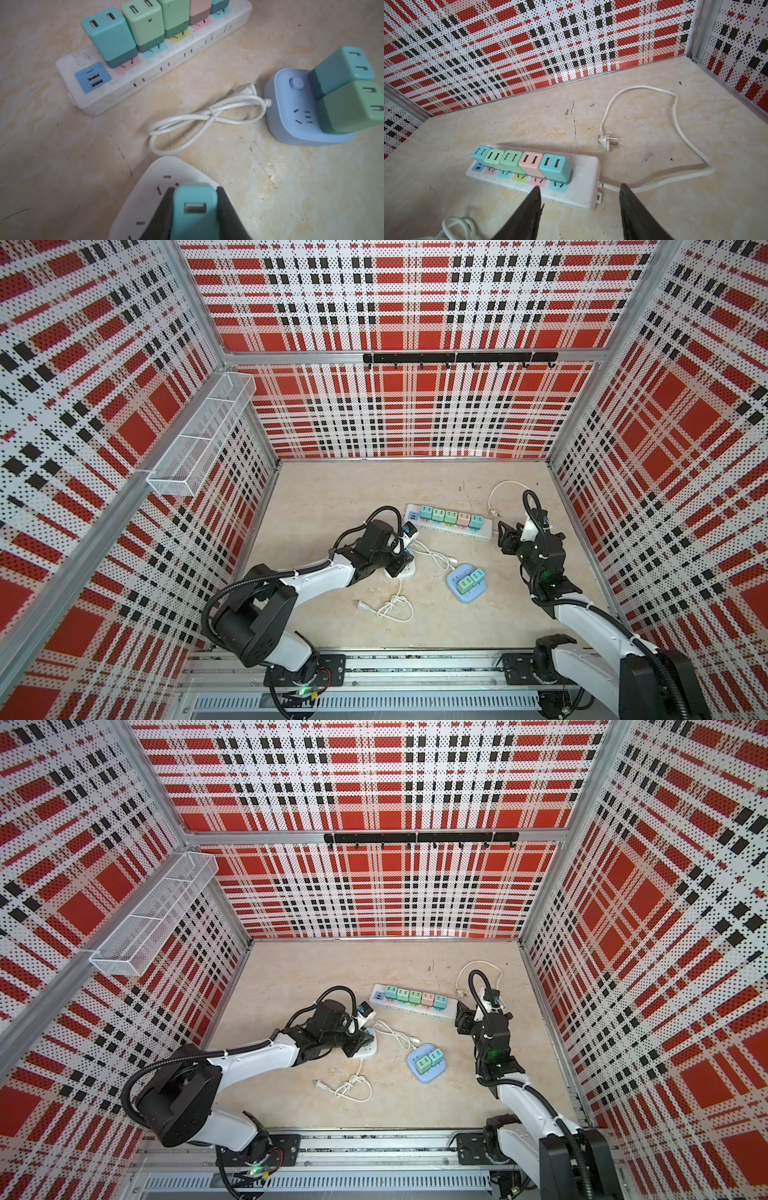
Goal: Insert the plug
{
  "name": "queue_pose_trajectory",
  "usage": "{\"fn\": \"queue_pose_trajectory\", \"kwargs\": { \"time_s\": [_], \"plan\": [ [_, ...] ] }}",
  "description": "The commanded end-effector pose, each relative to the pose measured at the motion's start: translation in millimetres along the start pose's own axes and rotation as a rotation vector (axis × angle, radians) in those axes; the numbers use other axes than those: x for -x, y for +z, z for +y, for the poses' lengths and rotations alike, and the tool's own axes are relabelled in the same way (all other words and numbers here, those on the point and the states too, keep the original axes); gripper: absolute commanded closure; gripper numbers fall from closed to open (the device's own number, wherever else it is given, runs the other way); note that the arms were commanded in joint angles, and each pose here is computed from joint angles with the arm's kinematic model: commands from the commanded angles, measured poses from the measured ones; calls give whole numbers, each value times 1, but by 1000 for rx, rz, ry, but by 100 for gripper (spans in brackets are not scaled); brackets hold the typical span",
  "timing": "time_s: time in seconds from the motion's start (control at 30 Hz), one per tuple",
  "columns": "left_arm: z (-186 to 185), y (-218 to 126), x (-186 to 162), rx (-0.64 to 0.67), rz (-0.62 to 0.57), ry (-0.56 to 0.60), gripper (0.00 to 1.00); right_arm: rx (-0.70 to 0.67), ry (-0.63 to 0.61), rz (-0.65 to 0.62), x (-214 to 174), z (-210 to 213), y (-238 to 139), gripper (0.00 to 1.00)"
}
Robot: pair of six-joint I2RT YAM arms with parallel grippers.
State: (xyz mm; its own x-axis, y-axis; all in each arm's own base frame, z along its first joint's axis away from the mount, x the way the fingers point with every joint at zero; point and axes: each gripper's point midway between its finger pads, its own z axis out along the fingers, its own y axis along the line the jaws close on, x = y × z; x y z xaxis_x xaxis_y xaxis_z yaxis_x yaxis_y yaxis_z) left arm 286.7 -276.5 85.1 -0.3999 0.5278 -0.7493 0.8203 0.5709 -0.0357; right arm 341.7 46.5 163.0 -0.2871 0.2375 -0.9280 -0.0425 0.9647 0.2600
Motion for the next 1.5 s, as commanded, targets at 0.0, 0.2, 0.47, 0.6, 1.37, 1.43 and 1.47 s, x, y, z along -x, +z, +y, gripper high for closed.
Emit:
{"fn": "queue_pose_trajectory", "kwargs": {
  "time_s": [0.0,0.2,0.47,0.6,1.37,1.43,1.47],
  "plan": [
    [-7,6,-7,-29,36,19,100,27,1,-38,9,5,0,40],
    [-9,6,-9,-27,42,17,100,23,3,-44,10,4,-2,40],
    [-6,0,-11,17,40,-2,100,28,3,-44,10,5,-2,40],
    [-7,-5,-5,29,26,-2,100,76,22,-39,9,13,-4,41],
    [120,-183,47,376,-530,-140,100,620,-256,480,-185,361,-43,74],
    [123,-190,45,400,-547,-151,100,617,-298,525,-204,367,-47,76],
    [124,-191,44,409,-547,-151,100,611,-310,545,-213,367,-48,76]
  ]
}}
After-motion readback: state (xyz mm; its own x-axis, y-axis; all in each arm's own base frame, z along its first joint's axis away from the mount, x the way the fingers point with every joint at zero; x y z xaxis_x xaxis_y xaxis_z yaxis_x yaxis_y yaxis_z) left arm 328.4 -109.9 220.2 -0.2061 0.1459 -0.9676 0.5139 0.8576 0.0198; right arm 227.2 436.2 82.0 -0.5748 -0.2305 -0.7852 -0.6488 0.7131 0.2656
